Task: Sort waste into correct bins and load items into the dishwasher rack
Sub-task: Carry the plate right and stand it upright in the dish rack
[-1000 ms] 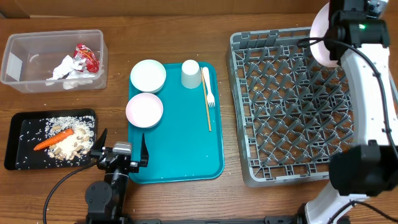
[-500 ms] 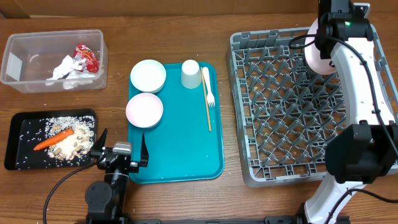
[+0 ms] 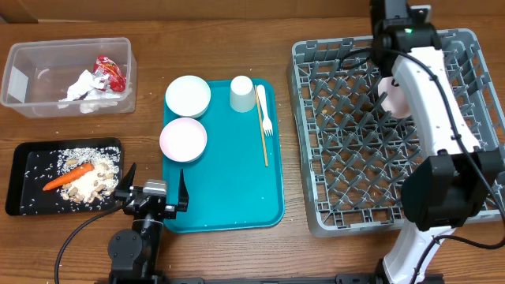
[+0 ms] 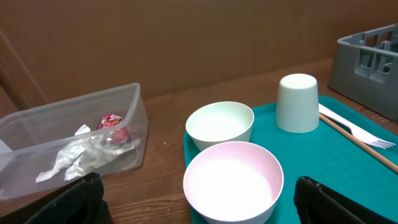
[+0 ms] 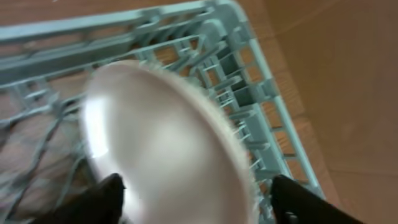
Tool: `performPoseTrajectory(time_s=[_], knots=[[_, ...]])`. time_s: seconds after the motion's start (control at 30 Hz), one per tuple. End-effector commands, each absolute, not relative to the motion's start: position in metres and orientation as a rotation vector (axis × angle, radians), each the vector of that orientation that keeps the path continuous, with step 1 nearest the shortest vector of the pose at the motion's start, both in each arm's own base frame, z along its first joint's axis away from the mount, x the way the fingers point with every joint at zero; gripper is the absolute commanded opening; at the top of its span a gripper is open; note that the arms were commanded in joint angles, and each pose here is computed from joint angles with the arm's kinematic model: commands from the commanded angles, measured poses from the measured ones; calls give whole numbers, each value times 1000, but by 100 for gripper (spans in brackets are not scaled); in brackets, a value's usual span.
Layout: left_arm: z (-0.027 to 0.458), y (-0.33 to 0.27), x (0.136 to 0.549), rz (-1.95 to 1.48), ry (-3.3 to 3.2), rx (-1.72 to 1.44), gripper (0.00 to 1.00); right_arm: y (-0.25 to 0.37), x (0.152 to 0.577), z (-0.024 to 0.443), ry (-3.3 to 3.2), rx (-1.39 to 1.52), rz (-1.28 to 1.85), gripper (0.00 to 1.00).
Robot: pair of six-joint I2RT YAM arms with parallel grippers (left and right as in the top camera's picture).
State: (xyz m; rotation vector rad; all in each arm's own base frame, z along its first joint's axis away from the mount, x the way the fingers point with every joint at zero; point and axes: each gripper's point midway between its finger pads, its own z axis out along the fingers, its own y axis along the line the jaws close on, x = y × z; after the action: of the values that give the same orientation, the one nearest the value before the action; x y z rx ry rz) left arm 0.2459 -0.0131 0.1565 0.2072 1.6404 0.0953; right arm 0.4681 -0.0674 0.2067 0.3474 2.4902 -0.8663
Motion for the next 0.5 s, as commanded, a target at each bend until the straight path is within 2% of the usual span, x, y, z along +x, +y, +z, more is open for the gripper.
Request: performPoseTrajectory(time_s=[0.0, 0.1, 0.13, 0.2, 0.33, 0.47], knots=[[156, -10, 246, 106, 1635, 196, 100, -34, 469, 213, 2478, 352, -740, 81], [156, -10, 246, 106, 1635, 196, 100, 9, 467, 228, 2489, 286, -531, 81], [156, -10, 246, 106, 1635, 196, 100, 37, 464, 236, 2511, 230, -378, 83], [156, -10, 246, 106, 1635, 196, 100, 92, 455, 246, 2548, 111, -76, 100], [156, -10, 246, 106, 1635, 196, 100, 185, 441, 261, 2535, -112, 432, 100], [156, -10, 246, 105, 1635, 196, 100, 234, 450, 264, 2444, -159, 621, 100]])
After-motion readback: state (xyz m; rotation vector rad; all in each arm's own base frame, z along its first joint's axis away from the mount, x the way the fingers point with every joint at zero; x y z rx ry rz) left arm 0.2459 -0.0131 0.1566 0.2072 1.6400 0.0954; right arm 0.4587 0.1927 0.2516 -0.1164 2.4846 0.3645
